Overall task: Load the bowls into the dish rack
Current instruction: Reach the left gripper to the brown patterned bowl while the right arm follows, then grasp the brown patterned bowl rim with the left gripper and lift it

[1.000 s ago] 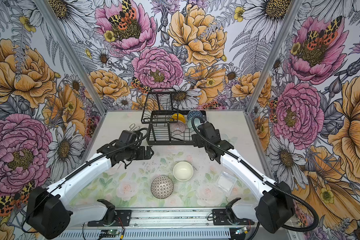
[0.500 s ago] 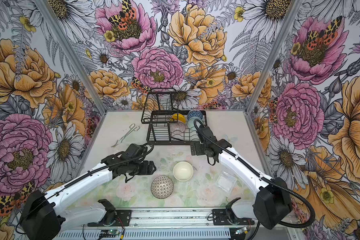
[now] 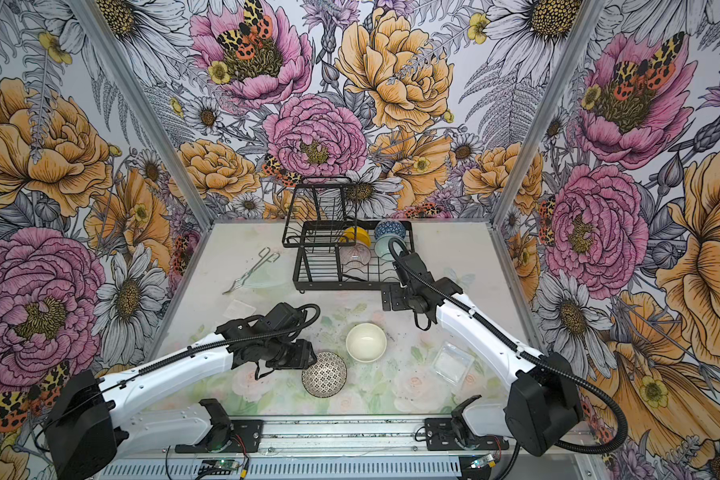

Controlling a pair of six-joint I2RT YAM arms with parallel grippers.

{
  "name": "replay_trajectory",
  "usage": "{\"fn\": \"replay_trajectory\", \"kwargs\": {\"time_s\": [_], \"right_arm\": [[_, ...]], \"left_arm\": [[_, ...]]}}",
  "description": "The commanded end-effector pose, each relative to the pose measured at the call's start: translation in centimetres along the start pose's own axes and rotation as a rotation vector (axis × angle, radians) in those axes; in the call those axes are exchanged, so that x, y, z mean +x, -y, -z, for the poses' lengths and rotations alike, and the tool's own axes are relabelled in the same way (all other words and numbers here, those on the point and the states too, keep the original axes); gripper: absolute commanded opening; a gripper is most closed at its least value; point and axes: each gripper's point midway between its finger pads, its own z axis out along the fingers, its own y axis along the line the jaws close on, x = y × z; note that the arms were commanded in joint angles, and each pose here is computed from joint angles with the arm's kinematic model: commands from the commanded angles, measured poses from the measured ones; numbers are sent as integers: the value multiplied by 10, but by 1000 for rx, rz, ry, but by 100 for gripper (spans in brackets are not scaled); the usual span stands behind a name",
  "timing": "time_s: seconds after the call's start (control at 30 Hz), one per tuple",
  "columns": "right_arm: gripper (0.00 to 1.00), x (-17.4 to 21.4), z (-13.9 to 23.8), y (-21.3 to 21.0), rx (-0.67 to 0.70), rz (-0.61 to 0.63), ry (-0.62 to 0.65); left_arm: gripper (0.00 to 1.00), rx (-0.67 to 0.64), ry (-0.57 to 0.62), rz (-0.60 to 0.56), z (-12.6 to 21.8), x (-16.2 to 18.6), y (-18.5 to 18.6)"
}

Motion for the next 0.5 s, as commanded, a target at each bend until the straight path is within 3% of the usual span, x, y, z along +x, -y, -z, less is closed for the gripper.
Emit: {"fn": "replay_trajectory", "kwargs": {"time_s": [0.0,0.07,0.47], "right_arm": [[99,8,-6,3,6,-12,-26],[100,8,-6,3,4,-10,-27],[99,10,-7,4,4,-11,-29]], "left_arm": [[47,23,-27,13,-3,8,4],[40,15,-38,21,-5,11,0],[23,-29,-67,8,-19,13,-7]]}}
